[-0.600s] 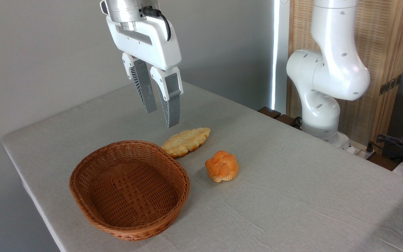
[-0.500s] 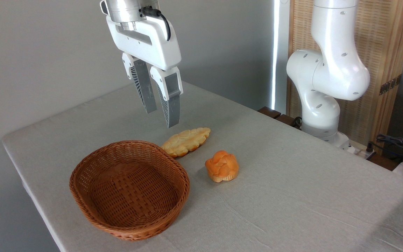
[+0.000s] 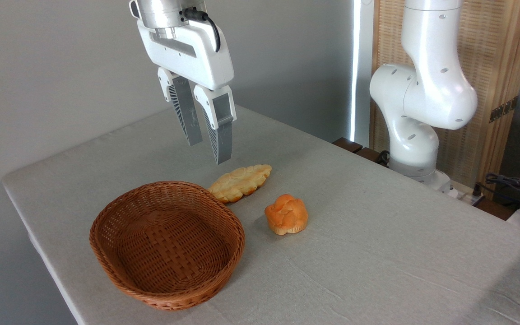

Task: Put bread into the basket
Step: 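Move the open gripper toward the flat golden pastry, then lower the gripper onto the flat pastry and close on it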

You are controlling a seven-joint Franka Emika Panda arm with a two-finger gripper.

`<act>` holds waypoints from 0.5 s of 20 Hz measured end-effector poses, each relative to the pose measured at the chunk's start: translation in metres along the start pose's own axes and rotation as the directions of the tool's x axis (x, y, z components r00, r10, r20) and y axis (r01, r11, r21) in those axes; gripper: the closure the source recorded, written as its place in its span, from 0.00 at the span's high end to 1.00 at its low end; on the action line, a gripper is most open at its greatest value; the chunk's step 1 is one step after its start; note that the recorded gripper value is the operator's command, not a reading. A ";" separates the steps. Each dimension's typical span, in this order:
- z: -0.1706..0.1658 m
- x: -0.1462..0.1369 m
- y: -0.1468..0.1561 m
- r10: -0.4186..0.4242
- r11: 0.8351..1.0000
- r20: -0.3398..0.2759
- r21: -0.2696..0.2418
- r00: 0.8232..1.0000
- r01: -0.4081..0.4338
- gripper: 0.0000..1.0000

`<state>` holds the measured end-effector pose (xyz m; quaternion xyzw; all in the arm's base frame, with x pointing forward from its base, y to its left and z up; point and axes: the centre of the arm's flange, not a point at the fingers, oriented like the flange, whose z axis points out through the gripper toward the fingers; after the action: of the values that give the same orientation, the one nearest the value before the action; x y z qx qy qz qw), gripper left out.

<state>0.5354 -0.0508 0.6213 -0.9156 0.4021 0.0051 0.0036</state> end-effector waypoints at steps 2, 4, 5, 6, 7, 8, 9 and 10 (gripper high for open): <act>0.000 -0.002 0.002 0.000 1.000 0.004 -0.004 1.000 0.000 1.00; 0.002 -0.004 0.008 0.004 1.000 0.003 -0.016 1.000 -0.004 1.00; 0.004 -0.006 0.015 0.008 1.000 -0.001 -0.028 1.000 -0.008 1.00; 0.006 -0.008 0.022 0.012 0.999 -0.005 -0.042 1.000 -0.013 1.00; 0.007 -0.011 0.030 0.016 0.998 -0.010 -0.056 1.000 -0.017 1.00; 0.009 -0.015 0.039 0.021 0.997 -0.014 -0.069 1.000 -0.022 1.00; 0.012 -0.017 0.049 0.030 0.996 -0.020 -0.086 0.999 -0.032 1.00; 0.016 -0.016 0.061 0.046 0.994 -0.021 -0.102 0.999 -0.048 1.00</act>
<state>0.4794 -0.0803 0.6054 -0.9049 0.4227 0.0172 -0.0474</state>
